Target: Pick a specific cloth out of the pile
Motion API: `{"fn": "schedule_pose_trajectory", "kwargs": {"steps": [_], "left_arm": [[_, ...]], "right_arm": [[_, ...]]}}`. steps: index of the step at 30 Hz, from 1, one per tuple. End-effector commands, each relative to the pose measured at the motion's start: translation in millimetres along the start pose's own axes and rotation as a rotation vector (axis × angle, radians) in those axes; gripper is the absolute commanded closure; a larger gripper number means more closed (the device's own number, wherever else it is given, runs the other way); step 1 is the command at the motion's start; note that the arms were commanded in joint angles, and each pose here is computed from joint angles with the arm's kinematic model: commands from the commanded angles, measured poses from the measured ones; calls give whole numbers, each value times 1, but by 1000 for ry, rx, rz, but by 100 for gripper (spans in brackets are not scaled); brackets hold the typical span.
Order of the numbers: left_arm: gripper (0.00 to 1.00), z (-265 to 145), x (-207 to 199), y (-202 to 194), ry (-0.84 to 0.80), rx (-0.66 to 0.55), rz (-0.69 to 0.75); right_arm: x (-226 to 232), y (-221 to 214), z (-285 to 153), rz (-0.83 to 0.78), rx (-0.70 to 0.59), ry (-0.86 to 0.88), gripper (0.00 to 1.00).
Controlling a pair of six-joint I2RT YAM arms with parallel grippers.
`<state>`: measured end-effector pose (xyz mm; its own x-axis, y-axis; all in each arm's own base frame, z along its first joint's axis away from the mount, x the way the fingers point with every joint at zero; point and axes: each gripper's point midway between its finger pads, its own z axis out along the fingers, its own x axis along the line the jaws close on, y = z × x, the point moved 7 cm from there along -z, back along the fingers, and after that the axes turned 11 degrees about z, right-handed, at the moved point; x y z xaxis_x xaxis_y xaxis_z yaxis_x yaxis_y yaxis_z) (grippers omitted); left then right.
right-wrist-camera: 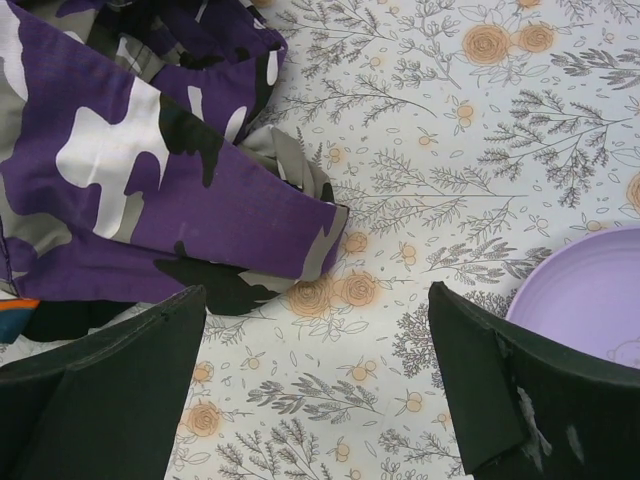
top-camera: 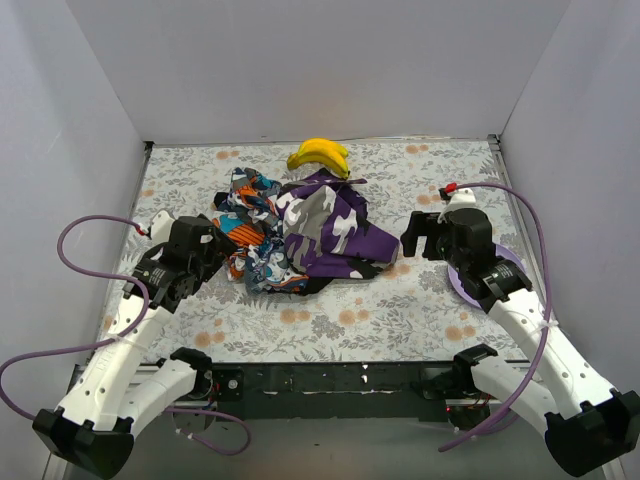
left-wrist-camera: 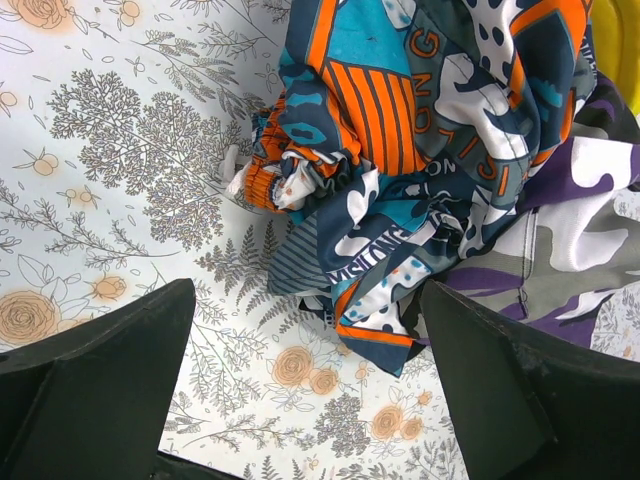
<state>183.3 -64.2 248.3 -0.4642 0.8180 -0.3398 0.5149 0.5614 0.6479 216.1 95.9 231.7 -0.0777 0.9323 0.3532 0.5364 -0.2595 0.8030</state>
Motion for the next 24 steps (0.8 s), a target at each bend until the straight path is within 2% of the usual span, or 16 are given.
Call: {"fn": "schedule_pose_trajectory", "kwargs": {"steps": [1,3,4,6,11,12,18,19,22,24], "left_arm": [[2,-5,-1,7,-21,-38,-10],[2,-4,-5,5,-62,-23,25],[2,-4,-12,4,-127,-10,50],[2,0,-18,-1,-183,4,65],[2,12,-39,-1,-271,23,76],[2,14,-42,-1,-284,31,81],[2,35,-87,3,-427,101,109],[2,38,-94,7,-450,86,106],[2,54,-110,12,-435,101,125],[2,65,-117,14,-403,110,139]], "right_arm": [[14,13,-1,-27,-37,101,2],[25,20,-2,-78,-36,196,4],[37,16,-2,-98,16,297,5],[54,21,-1,-122,18,389,4],[110,16,22,-234,49,501,2],[123,25,25,-243,23,536,2],[167,9,93,-306,152,561,2],[175,15,96,-305,137,574,2],[187,12,120,-310,107,587,2],[185,-2,146,-316,151,534,2]]}}
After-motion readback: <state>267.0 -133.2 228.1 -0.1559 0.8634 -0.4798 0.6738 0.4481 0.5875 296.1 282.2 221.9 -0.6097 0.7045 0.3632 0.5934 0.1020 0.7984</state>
